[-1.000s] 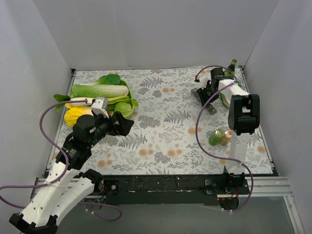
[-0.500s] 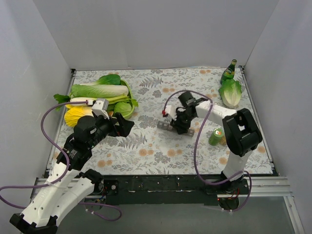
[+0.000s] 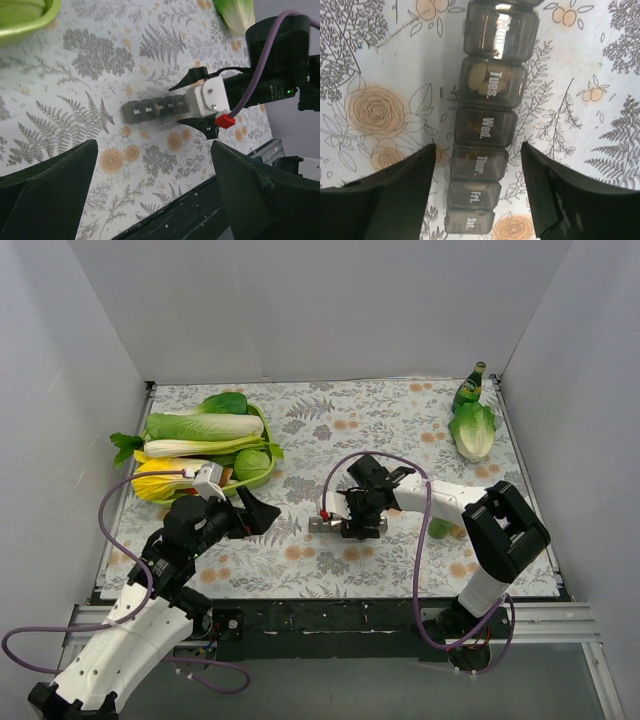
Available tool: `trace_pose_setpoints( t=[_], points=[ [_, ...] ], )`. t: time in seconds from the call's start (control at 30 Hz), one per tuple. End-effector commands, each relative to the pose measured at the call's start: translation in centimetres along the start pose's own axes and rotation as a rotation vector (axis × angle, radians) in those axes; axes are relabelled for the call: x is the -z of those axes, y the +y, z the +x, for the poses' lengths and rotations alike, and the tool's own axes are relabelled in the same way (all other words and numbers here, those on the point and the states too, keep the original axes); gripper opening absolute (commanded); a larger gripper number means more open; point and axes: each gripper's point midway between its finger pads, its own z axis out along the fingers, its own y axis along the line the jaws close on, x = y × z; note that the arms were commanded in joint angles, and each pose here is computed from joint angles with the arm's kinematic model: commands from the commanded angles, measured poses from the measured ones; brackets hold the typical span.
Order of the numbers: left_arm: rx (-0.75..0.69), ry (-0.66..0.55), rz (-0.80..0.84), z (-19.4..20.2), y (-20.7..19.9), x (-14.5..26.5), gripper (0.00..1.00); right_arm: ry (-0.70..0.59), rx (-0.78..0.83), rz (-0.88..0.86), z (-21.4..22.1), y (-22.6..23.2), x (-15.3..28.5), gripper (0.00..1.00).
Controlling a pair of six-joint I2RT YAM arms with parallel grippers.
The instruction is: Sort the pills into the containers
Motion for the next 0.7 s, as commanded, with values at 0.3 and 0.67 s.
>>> trace_pose_setpoints(
  t=[0.3, 0.67],
  points=[
    [0.306, 0.277, 0.056, 7.7, 0.5, -3.3, 0.79, -0.178, 0.099, -0.036, -5.6, -0.4, 3.9, 0.95],
    [0.337, 0.369, -0.009, 11.0, 3.2, -8.4, 0.5, -0.265, 0.184, 0.046, -9.2, -1.5, 0.0, 0.89]
  ],
)
